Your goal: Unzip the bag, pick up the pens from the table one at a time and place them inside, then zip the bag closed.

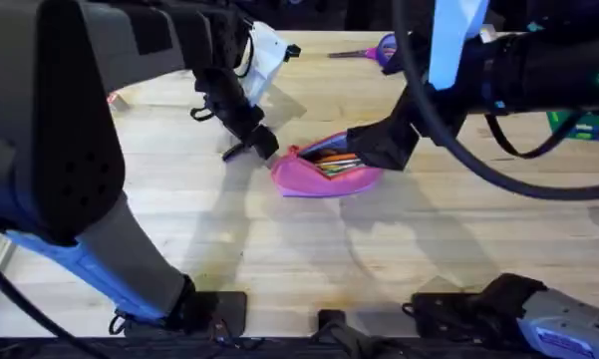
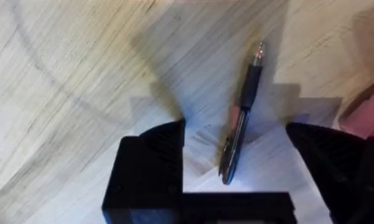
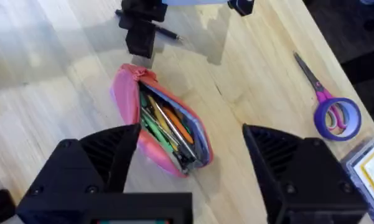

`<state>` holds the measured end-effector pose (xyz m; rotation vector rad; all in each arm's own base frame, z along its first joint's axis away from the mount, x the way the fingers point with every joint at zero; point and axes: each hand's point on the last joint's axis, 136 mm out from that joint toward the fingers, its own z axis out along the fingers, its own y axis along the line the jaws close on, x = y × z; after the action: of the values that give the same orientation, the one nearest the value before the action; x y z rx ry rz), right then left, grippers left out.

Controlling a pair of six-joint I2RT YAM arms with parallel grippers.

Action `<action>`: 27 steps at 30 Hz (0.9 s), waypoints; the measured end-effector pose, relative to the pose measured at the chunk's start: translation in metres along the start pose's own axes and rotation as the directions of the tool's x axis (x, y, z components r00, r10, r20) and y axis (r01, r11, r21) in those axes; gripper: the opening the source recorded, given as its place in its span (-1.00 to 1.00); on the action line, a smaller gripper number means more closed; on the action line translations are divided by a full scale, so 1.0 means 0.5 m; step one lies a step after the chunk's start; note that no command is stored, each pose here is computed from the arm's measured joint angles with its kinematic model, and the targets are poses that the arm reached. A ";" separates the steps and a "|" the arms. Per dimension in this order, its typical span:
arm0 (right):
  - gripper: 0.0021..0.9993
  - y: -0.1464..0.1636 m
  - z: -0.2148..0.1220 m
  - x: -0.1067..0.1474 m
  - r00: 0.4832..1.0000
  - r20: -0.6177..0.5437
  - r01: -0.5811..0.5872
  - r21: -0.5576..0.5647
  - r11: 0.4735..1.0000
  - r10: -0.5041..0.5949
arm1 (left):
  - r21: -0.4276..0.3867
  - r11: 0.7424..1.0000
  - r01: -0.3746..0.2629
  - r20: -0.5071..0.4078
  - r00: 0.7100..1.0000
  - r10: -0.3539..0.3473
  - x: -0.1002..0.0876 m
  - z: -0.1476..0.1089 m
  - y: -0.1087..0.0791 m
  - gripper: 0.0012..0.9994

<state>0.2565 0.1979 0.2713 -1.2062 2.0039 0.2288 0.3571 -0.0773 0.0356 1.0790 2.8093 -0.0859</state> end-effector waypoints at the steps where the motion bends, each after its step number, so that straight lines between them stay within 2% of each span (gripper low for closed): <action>1: 1.00 0.000 0.000 0.000 1.000 0.000 0.000 0.000 1.000 0.000 | 0.001 1.000 0.000 -0.001 1.000 0.000 0.000 0.000 0.000 0.99; 4: 1.00 0.000 0.000 0.000 1.000 0.000 0.000 0.000 1.000 0.000 | -0.001 1.000 0.000 -0.002 1.000 0.000 0.000 0.000 0.001 0.88; 8: 1.00 0.000 0.000 0.000 1.000 0.000 0.000 0.000 1.000 0.000 | -0.005 1.000 -0.002 -0.001 1.000 0.002 -0.001 0.000 0.003 0.38; 9: 1.00 0.000 0.000 0.000 1.000 0.000 0.000 0.000 1.000 0.000 | -0.008 1.000 -0.003 -0.001 1.000 0.003 -0.001 0.000 0.004 -0.11; 13: 1.00 0.000 0.000 0.000 1.000 0.000 0.000 0.000 1.000 0.000 | -0.021 1.000 -0.006 -0.004 1.000 0.006 -0.001 -0.001 0.010 -0.90; 21: 1.00 0.000 -0.010 -0.004 1.000 0.014 0.002 0.007 1.000 -0.002 | -0.019 1.000 -0.006 -0.010 1.000 0.006 -0.005 -0.004 0.012 -0.92; 27: 1.00 0.000 -0.065 -0.020 0.996 0.088 0.011 0.042 0.999 -0.015 | -0.031 0.999 -0.009 0.009 1.000 0.009 -0.043 -0.043 0.030 -0.92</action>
<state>0.2423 0.1884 0.3005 -1.1625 1.9147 0.2291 0.3810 -0.0782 0.0598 1.0816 2.7875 -0.0464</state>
